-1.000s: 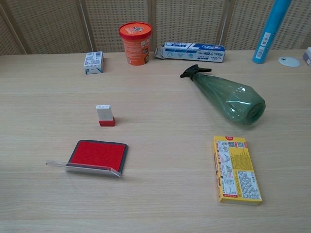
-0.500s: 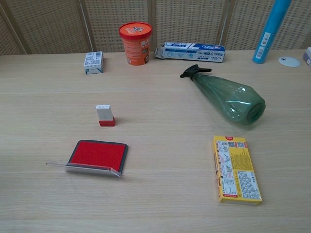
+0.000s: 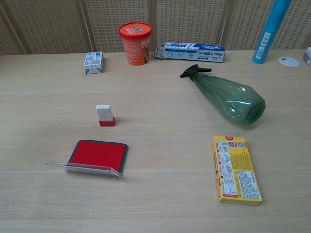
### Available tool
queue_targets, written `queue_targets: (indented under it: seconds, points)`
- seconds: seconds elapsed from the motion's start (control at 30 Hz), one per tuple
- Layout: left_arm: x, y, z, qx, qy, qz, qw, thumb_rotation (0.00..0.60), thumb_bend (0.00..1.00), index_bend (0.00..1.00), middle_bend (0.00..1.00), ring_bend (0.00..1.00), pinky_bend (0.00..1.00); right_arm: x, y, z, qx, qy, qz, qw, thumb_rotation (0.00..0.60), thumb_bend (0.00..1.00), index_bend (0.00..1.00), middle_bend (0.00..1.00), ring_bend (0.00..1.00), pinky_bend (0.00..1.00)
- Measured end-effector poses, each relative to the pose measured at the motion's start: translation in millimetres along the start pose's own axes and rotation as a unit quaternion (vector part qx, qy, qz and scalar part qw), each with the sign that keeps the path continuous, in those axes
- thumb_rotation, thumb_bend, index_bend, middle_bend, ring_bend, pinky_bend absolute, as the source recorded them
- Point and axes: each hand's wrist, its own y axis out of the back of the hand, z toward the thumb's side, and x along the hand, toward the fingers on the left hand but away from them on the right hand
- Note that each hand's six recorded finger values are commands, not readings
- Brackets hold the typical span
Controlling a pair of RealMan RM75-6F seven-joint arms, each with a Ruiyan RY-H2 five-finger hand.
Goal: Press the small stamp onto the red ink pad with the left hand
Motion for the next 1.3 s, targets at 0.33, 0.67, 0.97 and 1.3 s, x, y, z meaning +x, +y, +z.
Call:
queue_targets:
  seconds: [0.33,0.67,0.97,1.3]
  points:
    - [67.7,0.5,27.4,0.033,-0.043,-0.057,0.9969,0.475,0.29,0.50,1.00,1.00,1.00,-2.0,-2.4,-2.4,-0.001,-0.007,0.000,1.0000,0.591,0.24,0.45,0.35,0.23,0.06]
    - [108.2,-10.9,47.3,0.038,-0.051,-0.070,0.9955,0.474,0.25,0.50,1.00,1.00,1.00,-0.8,3.8,-7.6,0.002,-0.019,-0.009,0.9998,0.592,0.24,0.45,0.35,0.23,0.06]
    - [138.8,-24.7,59.0,0.035,-0.056,-0.077,0.9948,0.475,0.24,0.50,1.00,1.00,1.00,-1.1,6.6,-10.4,0.006,-0.028,-0.014,0.9995,0.593,0.24,0.45,0.35,0.23,0.06]
    - [167.9,-45.2,74.5,0.043,-0.066,-0.099,0.9920,0.501,0.24,0.50,1.00,1.00,1.00,1.6,12.0,-15.1,0.012,-0.045,-0.026,0.9986,0.591,0.24,0.45,0.35,0.23,0.06]
